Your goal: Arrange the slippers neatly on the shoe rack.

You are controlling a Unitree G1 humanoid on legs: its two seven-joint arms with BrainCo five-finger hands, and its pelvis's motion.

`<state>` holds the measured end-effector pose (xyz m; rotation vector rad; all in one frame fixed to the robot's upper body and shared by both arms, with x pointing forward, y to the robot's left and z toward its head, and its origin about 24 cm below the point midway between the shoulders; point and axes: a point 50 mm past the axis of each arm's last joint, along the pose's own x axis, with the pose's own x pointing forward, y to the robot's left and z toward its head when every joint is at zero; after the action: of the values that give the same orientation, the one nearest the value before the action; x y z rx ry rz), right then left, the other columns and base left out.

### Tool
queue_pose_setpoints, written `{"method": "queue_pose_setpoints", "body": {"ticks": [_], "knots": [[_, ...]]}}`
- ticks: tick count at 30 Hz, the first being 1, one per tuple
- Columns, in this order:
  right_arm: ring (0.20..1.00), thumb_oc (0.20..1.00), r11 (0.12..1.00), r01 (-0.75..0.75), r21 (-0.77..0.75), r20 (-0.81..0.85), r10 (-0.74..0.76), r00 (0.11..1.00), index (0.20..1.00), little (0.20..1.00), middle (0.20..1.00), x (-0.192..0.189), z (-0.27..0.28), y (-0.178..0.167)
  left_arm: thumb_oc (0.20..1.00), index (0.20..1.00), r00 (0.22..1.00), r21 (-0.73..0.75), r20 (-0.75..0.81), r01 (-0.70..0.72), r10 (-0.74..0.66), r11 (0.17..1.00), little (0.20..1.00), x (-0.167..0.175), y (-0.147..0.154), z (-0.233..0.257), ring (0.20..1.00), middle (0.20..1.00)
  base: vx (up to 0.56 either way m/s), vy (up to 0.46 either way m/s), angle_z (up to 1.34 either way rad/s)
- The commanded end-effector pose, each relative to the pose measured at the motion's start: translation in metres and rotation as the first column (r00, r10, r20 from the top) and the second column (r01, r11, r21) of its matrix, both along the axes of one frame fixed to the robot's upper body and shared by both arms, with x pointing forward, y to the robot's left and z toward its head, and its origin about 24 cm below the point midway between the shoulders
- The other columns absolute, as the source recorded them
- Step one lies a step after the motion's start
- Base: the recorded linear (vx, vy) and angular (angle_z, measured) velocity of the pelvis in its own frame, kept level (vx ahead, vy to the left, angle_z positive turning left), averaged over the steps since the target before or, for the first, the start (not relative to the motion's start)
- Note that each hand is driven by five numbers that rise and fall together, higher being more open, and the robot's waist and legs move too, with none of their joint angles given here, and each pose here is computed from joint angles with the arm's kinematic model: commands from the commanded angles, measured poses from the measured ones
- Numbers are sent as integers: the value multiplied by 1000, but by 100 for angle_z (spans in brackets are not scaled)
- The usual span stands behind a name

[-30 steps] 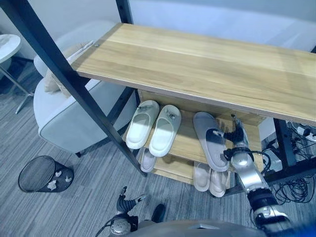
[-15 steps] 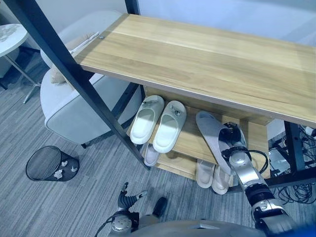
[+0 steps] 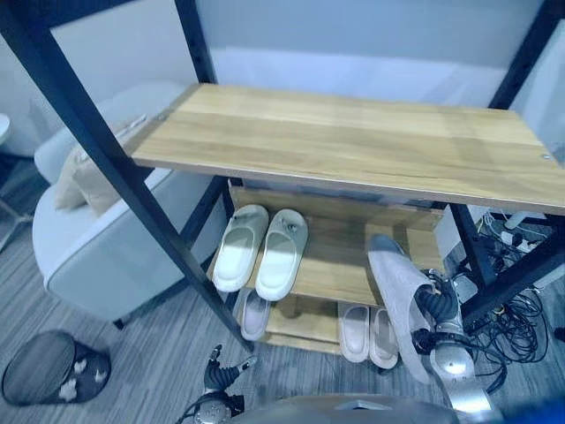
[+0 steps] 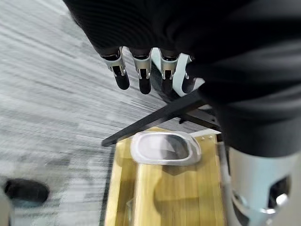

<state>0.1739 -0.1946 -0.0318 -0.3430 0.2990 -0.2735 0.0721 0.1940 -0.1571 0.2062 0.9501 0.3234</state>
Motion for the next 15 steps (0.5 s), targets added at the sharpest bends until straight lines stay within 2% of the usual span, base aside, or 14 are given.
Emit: {"method": "queue_pose_setpoints", "body": {"ticks": [1,6,11,13,15], "knots": [[200,200,992,-125,32,208,116,971,200,200,200,30,37,4,1000,1000,988,6,-150,-22,22,1000,1000,-50,3,-7,1000,1000,-213,126,-44],[200,200,985,-169,36,193,159,968,200,200,200,25,36,5,1000,1000,992,11,-73,-102,102,995,1000,-37,17,0,1000,1000,-155,62,-8],[200,200,981,-194,16,175,189,966,200,200,200,23,33,7,1000,1000,987,14,-76,-138,139,990,1000,-45,15,1,1000,1000,-106,-72,-28],[200,200,981,-187,-54,186,194,963,200,200,200,22,37,1,1000,1000,989,0,-75,-131,130,991,1000,-43,9,0,1000,1000,-258,-66,36],[200,200,981,-159,-110,200,179,963,200,200,200,23,40,-5,1000,1000,987,-5,-70,-143,142,990,1000,-38,7,-1,1000,1000,-260,44,121]]}}
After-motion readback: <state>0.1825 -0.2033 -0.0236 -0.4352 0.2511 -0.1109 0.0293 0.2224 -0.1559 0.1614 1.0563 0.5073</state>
